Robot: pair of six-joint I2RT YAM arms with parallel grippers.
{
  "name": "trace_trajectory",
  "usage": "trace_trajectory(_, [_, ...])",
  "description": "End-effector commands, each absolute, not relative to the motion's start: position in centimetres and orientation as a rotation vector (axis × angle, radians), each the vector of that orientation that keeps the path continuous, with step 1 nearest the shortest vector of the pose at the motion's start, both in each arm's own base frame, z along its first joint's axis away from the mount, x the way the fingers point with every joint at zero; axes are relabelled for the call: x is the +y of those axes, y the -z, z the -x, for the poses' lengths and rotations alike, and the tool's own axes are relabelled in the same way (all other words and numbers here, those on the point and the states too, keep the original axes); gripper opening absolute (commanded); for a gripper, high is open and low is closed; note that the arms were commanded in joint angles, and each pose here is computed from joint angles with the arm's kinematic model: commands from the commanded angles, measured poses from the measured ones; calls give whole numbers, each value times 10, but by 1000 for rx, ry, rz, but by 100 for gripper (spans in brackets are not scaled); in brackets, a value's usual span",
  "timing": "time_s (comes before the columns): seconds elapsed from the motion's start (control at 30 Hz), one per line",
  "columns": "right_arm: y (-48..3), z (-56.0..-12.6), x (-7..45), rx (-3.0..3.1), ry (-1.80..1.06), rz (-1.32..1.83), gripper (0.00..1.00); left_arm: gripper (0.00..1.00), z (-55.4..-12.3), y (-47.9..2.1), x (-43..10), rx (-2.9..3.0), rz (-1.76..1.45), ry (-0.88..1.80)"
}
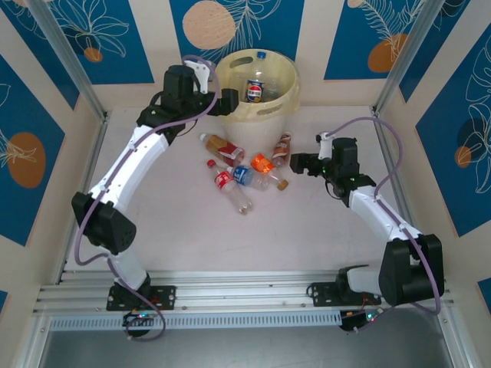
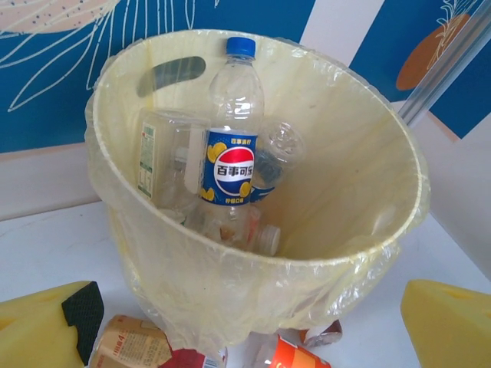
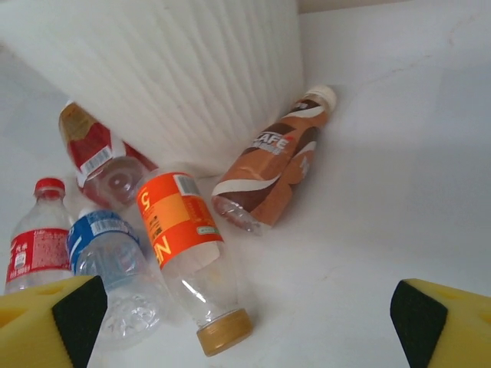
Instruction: Put the plastic bottles in the bin
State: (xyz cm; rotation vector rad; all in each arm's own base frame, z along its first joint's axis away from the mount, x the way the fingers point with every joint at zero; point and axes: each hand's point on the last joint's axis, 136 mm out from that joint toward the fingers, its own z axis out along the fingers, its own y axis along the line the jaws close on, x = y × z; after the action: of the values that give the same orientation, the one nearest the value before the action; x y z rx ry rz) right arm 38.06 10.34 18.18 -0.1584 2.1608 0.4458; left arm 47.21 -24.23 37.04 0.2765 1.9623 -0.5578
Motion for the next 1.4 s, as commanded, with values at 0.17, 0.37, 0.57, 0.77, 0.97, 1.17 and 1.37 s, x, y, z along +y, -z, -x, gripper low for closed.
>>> trace_trajectory(0.17, [-136,-348,146,2213,-436,874,94,100,-468,-376,-239,1902,-175,656])
trace_trajectory(0.37, [-99,-362,153,2291,-361,1020,80,100,-461,-359,-221,1898,-79,635])
trace_trajectory(0.57, [-60,-379,162,2354,-235,1138,64,100,-454,-341,-202,1923,1,611])
trace_trajectory(0.77, [-34,-386,170,2410,-212,1226,62,100,-452,-328,-184,1932,76,610])
trace_trajectory(0.97, [-9,-386,166,2471,-135,1266,63,100,-453,-317,-175,1947,134,627])
trace_trajectory(1.17, [-8,-384,160,2460,-93,1249,56,100,-455,-306,-169,1964,174,650])
trace_trajectory(1.37, [-15,-378,158,2449,-104,1216,45,100,-458,-296,-165,1976,211,674])
